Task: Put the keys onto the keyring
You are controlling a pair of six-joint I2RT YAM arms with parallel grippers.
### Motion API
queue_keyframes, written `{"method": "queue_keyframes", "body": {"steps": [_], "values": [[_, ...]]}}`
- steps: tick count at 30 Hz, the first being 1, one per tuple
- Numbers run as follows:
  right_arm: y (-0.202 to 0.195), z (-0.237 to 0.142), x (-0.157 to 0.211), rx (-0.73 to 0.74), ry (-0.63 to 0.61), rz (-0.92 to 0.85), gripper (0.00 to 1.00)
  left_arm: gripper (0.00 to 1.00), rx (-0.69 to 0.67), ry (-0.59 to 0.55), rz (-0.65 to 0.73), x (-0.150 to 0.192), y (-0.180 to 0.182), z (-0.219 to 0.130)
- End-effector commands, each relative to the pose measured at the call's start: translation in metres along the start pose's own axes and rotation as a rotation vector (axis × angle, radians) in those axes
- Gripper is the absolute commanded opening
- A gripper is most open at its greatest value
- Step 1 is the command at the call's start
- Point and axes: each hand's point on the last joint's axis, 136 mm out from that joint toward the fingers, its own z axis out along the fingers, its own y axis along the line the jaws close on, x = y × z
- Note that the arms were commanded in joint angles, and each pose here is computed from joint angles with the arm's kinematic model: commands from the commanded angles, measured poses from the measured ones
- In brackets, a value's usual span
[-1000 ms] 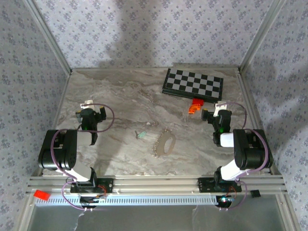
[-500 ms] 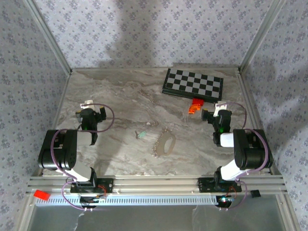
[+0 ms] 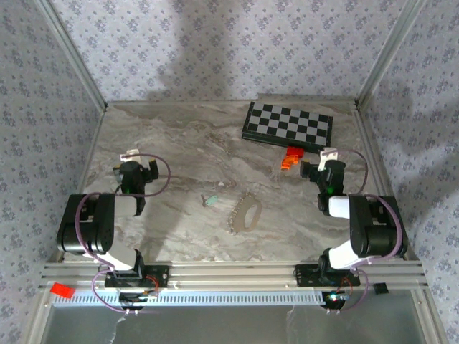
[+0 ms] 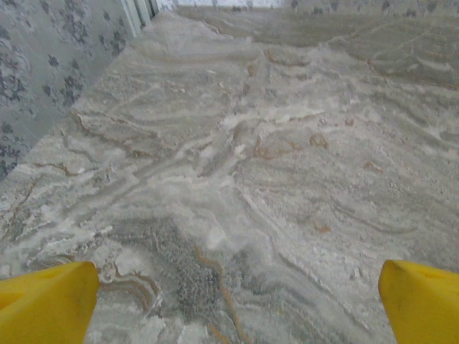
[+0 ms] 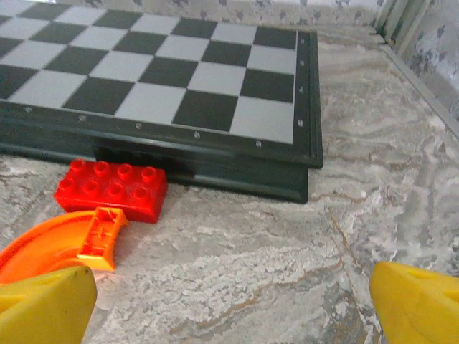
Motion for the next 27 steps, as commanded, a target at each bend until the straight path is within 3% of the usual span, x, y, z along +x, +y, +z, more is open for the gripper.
{"method": "queue_keyframes", "body": {"steps": [1,9,13,19,27], "values": [[0.002,-0.007,-0.018,0.008,-0.019,-0.038,1.0,1.0,0.033,-0.009,0.014,-0.027,-0.004,-0.007],[0.042,-0.048,-0.065,-0.024,-0.116,-0.154,0.99,1.0,0.059,0.002,-0.103,-0.063,-0.013,-0.053],[0.058,-0.073,-0.082,-0.018,-0.129,-0.173,0.99,1.0,0.068,0.096,-0.207,-0.064,-0.018,-0.069],[0.055,-0.094,-0.081,0.002,0.072,0.027,1.0,1.0,0.202,0.194,-0.232,-0.064,-0.049,-0.096],[0.123,-0.107,-0.038,-0.306,0.318,-0.017,1.0,1.0,0.555,0.321,-0.164,-0.049,-0.126,-0.144]]}}
